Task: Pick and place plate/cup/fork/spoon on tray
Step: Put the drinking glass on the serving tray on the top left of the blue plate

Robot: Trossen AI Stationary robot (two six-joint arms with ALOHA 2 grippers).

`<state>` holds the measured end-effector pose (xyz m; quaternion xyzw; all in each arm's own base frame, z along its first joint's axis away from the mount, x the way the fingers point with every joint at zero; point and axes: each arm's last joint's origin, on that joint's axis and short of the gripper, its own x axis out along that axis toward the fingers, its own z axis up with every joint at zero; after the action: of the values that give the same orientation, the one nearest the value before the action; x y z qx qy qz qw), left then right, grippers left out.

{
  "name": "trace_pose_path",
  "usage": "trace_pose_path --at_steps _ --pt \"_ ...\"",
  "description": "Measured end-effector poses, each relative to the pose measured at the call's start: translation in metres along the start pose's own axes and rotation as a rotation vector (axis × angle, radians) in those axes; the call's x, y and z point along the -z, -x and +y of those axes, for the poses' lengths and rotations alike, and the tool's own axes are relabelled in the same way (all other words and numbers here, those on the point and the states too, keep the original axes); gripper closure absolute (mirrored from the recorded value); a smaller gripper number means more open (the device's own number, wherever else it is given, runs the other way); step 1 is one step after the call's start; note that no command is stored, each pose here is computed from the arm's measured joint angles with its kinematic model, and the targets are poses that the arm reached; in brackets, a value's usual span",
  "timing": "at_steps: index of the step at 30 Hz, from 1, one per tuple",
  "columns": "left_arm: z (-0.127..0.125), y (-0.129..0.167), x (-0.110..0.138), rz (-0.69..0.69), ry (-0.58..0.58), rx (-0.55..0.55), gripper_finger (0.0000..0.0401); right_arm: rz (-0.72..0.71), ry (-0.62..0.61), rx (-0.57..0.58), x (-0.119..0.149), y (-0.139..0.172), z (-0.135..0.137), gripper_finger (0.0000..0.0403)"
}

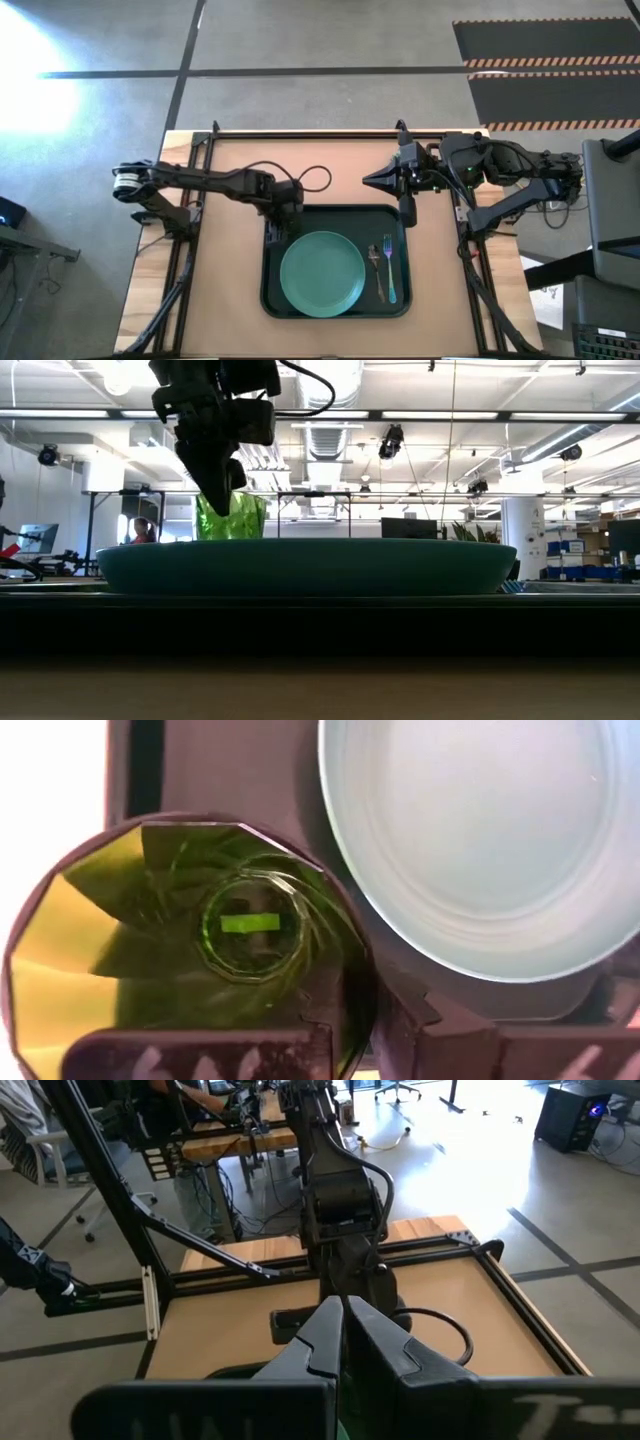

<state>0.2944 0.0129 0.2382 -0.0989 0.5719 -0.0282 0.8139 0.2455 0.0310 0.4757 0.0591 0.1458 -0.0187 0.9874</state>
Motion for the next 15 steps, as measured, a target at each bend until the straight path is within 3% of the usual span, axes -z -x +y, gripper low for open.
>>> trace_pose_path --at_steps 15 --pt "-0.0013 0.0002 -0.0012 -0.009 0.033 0.029 0.0326 0.000 0.002 0.000 0.0000 0.0000 0.0000 0.0394"
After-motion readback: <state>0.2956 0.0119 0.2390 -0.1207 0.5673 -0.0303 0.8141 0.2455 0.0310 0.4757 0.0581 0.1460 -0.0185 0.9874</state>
